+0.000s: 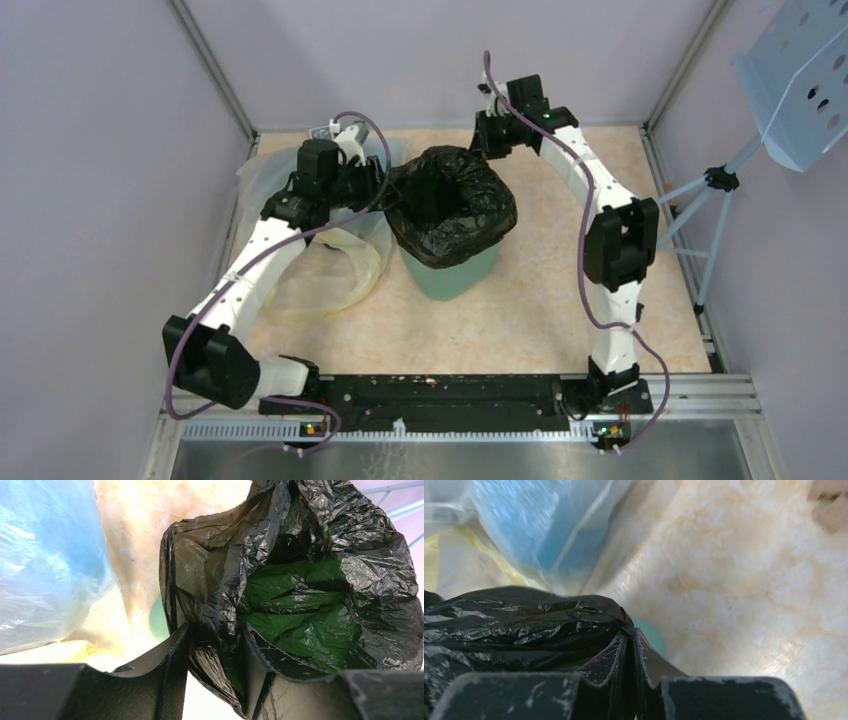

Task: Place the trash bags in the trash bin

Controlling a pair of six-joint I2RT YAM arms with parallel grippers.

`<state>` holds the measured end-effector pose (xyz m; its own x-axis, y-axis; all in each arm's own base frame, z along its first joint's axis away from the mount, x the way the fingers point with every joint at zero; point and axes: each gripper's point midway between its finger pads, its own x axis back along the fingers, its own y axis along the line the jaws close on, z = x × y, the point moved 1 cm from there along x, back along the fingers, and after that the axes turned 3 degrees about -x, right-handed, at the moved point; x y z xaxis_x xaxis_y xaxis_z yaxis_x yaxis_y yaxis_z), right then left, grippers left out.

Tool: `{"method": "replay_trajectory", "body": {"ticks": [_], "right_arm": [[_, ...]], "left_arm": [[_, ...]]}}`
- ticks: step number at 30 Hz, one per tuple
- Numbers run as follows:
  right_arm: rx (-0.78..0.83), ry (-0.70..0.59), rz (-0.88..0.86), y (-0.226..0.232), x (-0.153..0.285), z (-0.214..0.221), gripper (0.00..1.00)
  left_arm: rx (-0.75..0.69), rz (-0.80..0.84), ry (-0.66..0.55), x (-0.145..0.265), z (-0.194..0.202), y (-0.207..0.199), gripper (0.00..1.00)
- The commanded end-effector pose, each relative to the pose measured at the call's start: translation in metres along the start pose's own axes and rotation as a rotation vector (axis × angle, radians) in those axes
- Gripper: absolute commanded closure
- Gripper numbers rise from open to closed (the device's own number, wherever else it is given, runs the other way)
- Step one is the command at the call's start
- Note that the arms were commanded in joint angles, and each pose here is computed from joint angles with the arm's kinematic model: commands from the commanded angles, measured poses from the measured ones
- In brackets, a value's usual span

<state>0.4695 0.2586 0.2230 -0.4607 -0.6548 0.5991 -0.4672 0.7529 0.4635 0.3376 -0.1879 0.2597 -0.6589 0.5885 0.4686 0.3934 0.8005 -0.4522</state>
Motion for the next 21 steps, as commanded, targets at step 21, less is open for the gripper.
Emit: {"method": "replay_trajectory", "body": {"ticks": [21], "right_arm": [[-0.087,-0.143,0.183,-0.028,0.072,-0.013,0.54]], "left_arm": [[-0.055,-0.025,-0.084,0.014,-0.025,-0.005,0.32]]}}
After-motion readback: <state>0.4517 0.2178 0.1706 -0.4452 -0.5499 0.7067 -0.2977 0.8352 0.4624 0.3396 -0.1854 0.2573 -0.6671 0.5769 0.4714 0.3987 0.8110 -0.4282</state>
